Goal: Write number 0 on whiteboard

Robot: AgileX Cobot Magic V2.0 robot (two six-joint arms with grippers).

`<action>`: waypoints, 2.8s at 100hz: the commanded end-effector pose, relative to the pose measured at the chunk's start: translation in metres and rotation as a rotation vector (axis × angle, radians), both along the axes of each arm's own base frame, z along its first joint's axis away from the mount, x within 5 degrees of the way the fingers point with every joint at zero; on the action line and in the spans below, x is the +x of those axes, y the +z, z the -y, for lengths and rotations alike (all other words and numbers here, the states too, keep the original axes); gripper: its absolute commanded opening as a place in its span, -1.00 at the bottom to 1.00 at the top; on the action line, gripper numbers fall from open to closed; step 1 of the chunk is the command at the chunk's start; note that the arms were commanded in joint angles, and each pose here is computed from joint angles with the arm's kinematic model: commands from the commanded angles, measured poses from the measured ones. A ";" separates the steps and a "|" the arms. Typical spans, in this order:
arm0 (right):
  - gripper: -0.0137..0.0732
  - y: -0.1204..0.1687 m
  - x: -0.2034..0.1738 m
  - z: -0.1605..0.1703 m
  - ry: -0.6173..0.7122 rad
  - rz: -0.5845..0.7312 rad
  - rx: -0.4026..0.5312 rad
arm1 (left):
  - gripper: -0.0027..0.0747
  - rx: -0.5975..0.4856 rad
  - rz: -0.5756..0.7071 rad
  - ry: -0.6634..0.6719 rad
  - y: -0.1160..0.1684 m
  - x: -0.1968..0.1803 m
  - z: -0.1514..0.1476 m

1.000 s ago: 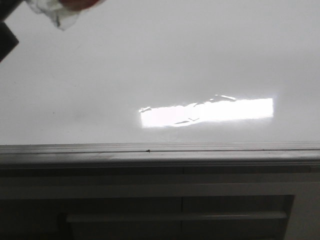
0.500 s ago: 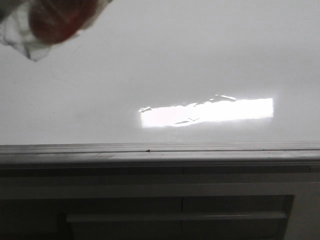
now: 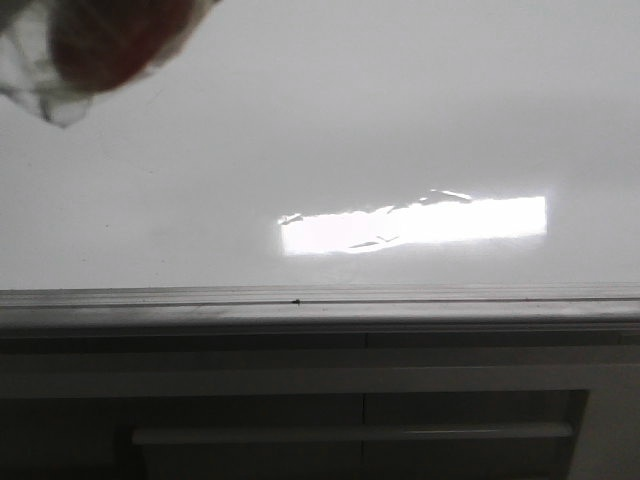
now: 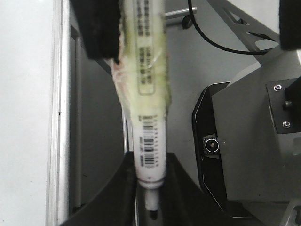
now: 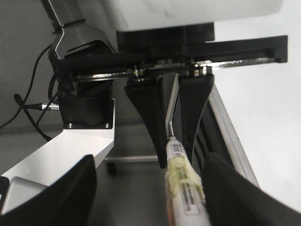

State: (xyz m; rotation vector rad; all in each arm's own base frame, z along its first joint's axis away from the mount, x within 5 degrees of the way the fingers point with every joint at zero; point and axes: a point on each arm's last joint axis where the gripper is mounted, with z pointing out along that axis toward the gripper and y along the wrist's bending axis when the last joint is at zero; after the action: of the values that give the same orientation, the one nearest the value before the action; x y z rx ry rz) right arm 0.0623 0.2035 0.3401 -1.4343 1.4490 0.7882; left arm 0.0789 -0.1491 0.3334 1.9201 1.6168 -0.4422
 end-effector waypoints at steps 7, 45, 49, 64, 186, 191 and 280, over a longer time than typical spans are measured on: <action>0.26 0.016 0.005 -0.006 -0.046 -0.004 0.099 | -0.98 -0.087 0.016 0.007 0.014 -0.002 0.002; -0.44 0.016 0.006 -0.008 -0.060 -0.041 0.116 | -0.98 -0.091 0.011 0.007 0.014 -0.002 0.003; -0.56 0.015 0.006 -0.008 -0.059 -0.041 0.114 | -0.98 -0.091 0.011 0.007 0.014 -0.002 0.003; -0.86 0.015 0.005 -0.008 -0.056 -0.044 0.110 | -0.98 -0.093 0.012 0.008 0.014 -0.002 0.003; -0.84 -0.023 0.046 0.102 -0.636 0.244 0.268 | -0.98 -1.001 0.011 0.574 -0.012 -0.035 -0.088; -0.84 -0.020 0.049 0.099 -0.639 0.256 0.266 | -0.98 -1.023 0.008 0.587 -0.017 -0.033 -0.087; -0.84 -0.006 0.116 0.043 -0.711 0.303 0.211 | -0.98 -1.106 0.001 0.759 -0.019 -0.023 -0.094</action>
State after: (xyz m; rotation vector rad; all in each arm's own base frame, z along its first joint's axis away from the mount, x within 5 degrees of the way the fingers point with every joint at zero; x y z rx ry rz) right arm 0.1716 0.1631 0.3144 -0.8367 1.5413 0.2944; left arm 0.0551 -0.0568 0.2998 0.5114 1.5327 -0.7405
